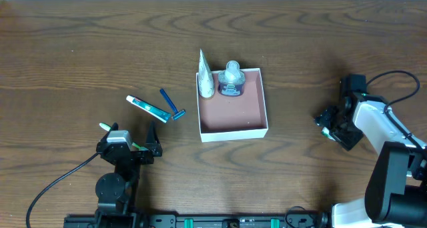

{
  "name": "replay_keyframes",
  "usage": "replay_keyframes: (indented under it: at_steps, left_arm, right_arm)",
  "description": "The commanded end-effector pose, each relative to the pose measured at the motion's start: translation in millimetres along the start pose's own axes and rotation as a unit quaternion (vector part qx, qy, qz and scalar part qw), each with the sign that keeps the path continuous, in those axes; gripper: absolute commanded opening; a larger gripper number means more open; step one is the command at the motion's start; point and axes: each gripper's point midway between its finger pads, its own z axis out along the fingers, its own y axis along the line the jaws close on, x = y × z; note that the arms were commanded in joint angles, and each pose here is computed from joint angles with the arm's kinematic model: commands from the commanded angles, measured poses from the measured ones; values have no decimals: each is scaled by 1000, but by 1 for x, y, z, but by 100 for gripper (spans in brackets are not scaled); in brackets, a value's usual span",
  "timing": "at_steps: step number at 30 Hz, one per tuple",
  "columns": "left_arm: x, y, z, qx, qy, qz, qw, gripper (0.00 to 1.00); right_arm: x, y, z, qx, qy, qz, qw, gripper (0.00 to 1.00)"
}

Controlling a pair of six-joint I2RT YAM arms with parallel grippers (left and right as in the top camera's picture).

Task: Pack container
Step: 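Move the right gripper to the green soap box and grasp it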

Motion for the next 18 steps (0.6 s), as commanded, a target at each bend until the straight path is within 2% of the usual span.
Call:
replay_keyframes:
  at_steps: [1, 12, 13, 16, 18]
  left_arm:
    - [16, 9, 1, -20, 22, 8, 1000, 98]
    - [16, 9, 1, -20, 22, 8, 1000, 98]
    - [16, 9, 1, -20, 22, 8, 1000, 98]
    - [16, 9, 1, -20, 22, 8, 1000, 98]
    - [16, 9, 1, -20, 22, 8, 1000, 98]
  right_arm:
    - [-2, 0, 4, -15, 1, 0, 1000, 81]
    - [-29, 14, 3, -47, -51, -86, 994, 79]
    - [-29, 15, 3, -47, -51, -87, 994, 76]
    - [-27, 15, 3, -49, -48, -91, 993, 58]
    - [-26, 15, 3, -48, -45, -91, 994, 50]
